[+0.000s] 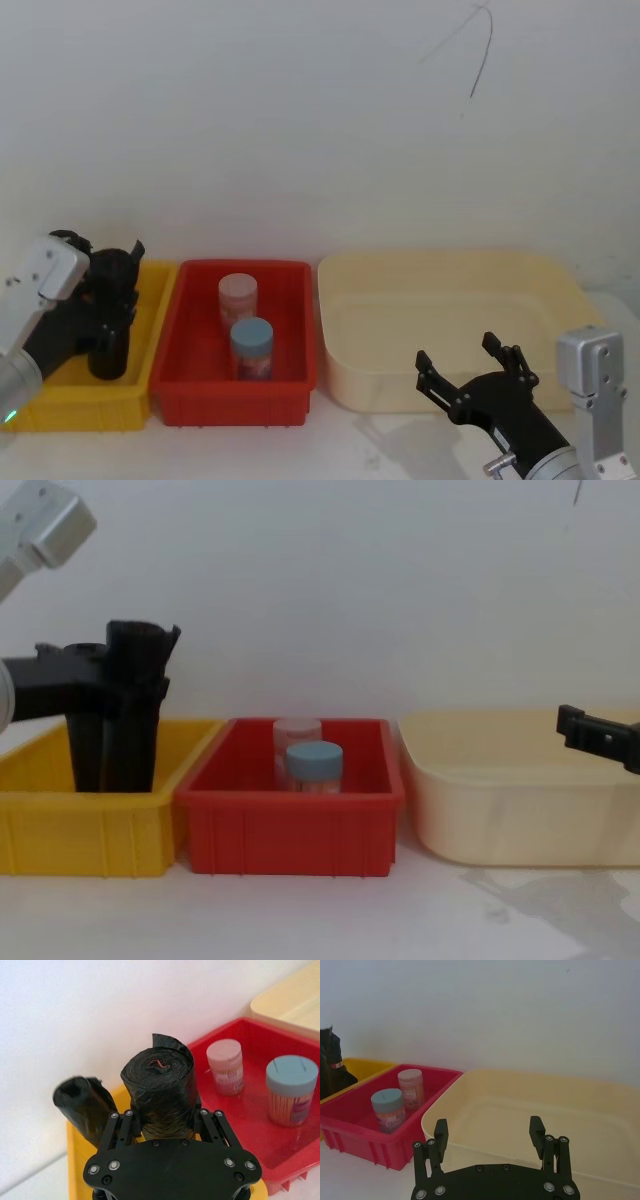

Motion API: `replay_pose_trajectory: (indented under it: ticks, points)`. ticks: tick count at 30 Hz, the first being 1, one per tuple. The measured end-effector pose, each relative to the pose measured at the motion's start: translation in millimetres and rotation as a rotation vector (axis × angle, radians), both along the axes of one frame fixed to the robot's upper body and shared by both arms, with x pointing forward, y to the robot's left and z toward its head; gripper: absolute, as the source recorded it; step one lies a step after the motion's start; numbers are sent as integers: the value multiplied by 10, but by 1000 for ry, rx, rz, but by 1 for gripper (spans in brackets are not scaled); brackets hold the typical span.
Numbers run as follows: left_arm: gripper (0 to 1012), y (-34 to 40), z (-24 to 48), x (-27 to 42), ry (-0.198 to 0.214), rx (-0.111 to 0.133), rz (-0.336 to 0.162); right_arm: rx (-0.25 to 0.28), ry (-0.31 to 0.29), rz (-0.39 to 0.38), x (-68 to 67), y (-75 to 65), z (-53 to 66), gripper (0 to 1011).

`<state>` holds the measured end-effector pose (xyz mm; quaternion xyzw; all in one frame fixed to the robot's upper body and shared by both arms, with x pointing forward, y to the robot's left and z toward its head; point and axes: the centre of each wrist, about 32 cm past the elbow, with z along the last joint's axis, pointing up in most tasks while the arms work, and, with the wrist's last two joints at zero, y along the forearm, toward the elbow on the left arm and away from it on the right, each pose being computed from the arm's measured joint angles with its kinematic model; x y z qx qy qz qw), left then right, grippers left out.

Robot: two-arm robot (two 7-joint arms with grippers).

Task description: Pick up the garbage bag with the one hand and transfer it to the other hand.

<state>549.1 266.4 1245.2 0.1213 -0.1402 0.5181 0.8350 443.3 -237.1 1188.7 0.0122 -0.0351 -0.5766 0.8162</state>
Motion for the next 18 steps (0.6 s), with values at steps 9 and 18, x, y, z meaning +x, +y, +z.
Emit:
replay_pose_trajectory:
  ticks: [9, 18]
  points:
    - [513, 24, 285, -21, -51, 11, -40, 4, 0, 4, 1, -3, 6, 1001]
    - [513, 20, 588, -5, -80, 10, -118, 17, 11, 70, 45, -54, 121, 1001]
